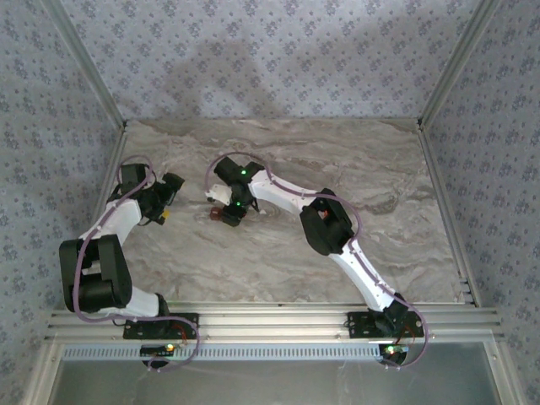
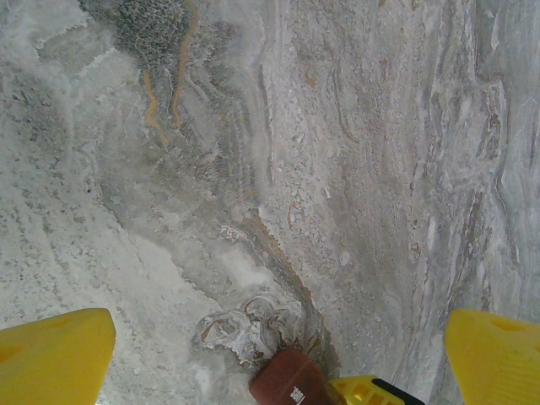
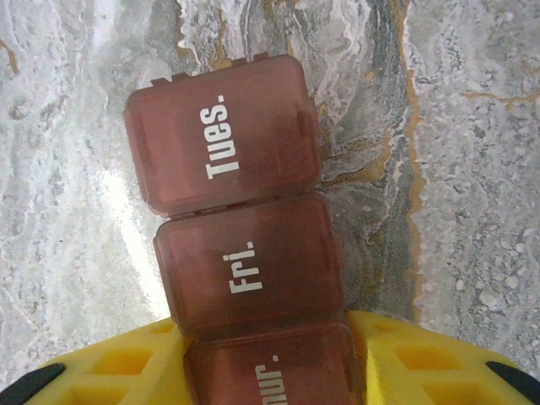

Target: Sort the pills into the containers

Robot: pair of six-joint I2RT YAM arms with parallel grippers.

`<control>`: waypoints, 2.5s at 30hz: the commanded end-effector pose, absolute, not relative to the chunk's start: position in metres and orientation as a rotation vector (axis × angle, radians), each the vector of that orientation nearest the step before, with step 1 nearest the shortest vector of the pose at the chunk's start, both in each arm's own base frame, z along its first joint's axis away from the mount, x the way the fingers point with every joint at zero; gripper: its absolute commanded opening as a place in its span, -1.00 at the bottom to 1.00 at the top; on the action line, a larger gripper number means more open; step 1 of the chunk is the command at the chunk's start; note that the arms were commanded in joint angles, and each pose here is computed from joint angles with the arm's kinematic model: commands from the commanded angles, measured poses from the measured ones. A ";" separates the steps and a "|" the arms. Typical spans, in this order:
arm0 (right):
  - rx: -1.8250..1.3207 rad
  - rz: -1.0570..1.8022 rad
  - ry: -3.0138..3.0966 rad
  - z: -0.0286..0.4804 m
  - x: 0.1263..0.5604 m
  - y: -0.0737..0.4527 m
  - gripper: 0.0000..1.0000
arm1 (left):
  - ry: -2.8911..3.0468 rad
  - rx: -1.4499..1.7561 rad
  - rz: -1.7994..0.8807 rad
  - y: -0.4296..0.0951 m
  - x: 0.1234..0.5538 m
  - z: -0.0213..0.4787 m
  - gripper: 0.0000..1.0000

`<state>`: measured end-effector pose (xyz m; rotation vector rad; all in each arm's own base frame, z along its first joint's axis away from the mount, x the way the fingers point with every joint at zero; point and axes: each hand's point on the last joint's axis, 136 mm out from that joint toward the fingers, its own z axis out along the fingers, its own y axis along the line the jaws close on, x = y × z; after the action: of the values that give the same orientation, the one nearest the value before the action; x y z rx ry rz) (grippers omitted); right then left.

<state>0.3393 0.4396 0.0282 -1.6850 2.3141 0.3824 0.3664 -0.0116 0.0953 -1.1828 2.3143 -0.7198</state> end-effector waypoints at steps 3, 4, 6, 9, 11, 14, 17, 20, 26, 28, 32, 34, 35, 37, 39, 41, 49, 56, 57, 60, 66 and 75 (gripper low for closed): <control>-1.635 0.429 2.392 0.034 0.323 0.429 -0.14 | 2.284 -1.170 -0.795 -0.017 0.370 0.108 1.00; -1.602 0.440 2.407 0.038 0.323 0.427 -0.15 | 2.280 -1.168 -0.815 -0.020 0.369 0.111 1.00; -1.512 0.447 2.447 0.046 0.327 0.421 -0.19 | 2.274 -1.160 -0.861 -0.026 0.369 0.117 0.99; -1.363 0.442 2.510 0.058 0.330 0.408 -0.21 | 2.268 -1.147 -0.950 -0.041 0.365 0.126 1.00; -1.279 0.438 2.545 0.063 0.328 0.399 -0.25 | 2.262 -1.128 -1.017 -0.054 0.363 0.133 0.99; -1.147 0.408 2.579 0.073 0.324 0.384 -0.27 | 2.260 -1.102 -1.107 -0.078 0.357 0.142 1.00; -1.029 0.344 2.585 0.083 0.325 0.367 -0.26 | 2.266 -1.068 -1.195 -0.107 0.352 0.150 1.00; -0.924 0.294 2.580 0.094 0.323 0.354 -0.25 | 2.264 -1.055 -1.278 -0.135 0.346 0.155 1.00; -0.758 0.248 2.552 0.106 0.319 0.333 -0.25 | 2.250 -1.033 -1.432 -0.191 0.340 0.162 0.99; -0.739 0.253 2.544 0.109 0.317 0.329 -0.25 | 2.259 -1.019 -1.453 -0.206 0.339 0.163 0.98; -0.717 0.256 2.528 0.112 0.316 0.324 -0.25 | 2.271 -1.002 -1.475 -0.226 0.341 0.162 0.99; -0.713 0.263 2.523 0.113 0.314 0.324 -0.25 | 2.268 -0.999 -1.473 -0.232 0.343 0.163 0.99; -0.709 0.264 2.518 0.114 0.314 0.323 -0.25 | 2.268 -0.999 -1.471 -0.234 0.344 0.163 0.99; -0.701 0.273 2.509 0.115 0.314 0.323 -0.25 | 2.263 -1.001 -1.479 -0.240 0.347 0.163 0.99; -0.699 0.284 2.507 0.114 0.312 0.324 -0.25 | 2.263 -0.992 -1.494 -0.247 0.350 0.164 0.98; -0.697 0.292 2.507 0.113 0.310 0.324 -0.25 | 2.260 -0.988 -1.505 -0.253 0.352 0.165 0.98; -0.703 0.313 2.509 0.109 0.306 0.326 -0.25 | 2.227 -1.002 -1.552 -0.267 0.361 0.168 0.98; -0.705 0.309 2.529 0.101 0.304 0.324 -0.26 | 2.186 -1.000 -1.593 -0.270 0.366 0.180 0.97; -0.705 0.309 2.533 0.100 0.304 0.325 -0.25 | 2.182 -0.996 -1.598 -0.270 0.365 0.183 0.97; -0.707 0.308 2.544 0.097 0.303 0.324 -0.26 | 2.171 -0.985 -1.605 -0.270 0.365 0.191 0.97; -0.702 0.309 2.557 0.092 0.304 0.325 -0.27 | 2.144 -0.967 -1.633 -0.271 0.362 0.208 0.97; -0.694 0.306 2.574 0.086 0.307 0.325 -0.27 | 2.091 -0.945 -1.690 -0.275 0.355 0.234 0.98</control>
<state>0.3131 0.3217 0.0985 -0.6808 2.5281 0.2876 0.3514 -0.2629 0.1703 -1.0612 2.2288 -1.5338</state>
